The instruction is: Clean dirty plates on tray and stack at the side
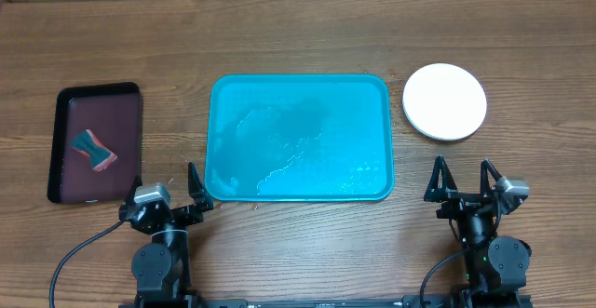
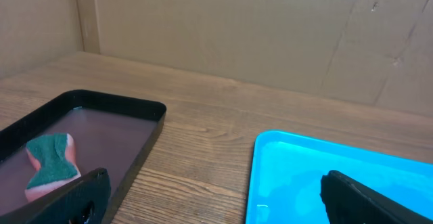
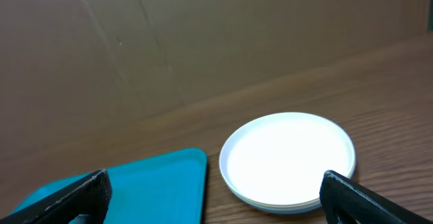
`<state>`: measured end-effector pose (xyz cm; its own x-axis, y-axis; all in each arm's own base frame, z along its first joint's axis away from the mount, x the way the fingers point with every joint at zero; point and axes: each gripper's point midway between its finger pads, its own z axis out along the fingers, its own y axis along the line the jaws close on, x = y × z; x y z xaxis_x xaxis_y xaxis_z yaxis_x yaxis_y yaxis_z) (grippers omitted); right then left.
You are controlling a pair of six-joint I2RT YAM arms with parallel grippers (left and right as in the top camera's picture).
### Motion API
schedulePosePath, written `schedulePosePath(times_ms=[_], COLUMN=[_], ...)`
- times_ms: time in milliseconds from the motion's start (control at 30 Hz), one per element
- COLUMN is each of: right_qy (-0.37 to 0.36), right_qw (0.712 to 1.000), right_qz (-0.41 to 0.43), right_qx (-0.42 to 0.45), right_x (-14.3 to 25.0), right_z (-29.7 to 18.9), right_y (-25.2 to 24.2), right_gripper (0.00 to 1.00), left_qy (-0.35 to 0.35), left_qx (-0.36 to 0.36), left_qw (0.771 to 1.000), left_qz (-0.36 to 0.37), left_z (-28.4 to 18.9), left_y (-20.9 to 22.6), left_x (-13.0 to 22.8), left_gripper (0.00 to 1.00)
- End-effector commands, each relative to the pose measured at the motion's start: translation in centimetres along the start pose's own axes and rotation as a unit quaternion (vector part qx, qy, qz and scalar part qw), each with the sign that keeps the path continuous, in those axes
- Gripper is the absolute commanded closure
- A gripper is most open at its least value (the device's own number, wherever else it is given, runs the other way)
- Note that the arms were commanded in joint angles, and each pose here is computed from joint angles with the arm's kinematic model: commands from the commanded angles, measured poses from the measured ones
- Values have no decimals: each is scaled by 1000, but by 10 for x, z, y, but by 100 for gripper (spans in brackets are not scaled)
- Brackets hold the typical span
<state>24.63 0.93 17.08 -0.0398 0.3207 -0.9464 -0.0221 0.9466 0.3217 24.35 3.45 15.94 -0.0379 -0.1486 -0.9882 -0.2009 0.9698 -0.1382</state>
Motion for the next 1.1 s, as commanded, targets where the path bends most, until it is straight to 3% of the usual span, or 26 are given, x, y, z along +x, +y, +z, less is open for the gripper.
schedulePosePath(times_ms=[0, 100, 1067], right_qy=[-3, -3, -1], right_qw=[996, 993, 993], right_qz=[-84, -119, -114], right_qx=[-1, 0, -10], right_x=[1, 1, 2], right_z=[0, 0, 0], right_y=[-1, -1, 3], right_gripper=[0, 0, 0], left_qy=[-6, -6, -6], left_qx=[-8, -8, -8], left_qw=[1000, 1000, 1000], left_qz=[-4, -4, -4], left_z=[0, 0, 0], left_y=[3, 3, 3], left_x=[-2, -2, -2], left_gripper=[0, 0, 0])
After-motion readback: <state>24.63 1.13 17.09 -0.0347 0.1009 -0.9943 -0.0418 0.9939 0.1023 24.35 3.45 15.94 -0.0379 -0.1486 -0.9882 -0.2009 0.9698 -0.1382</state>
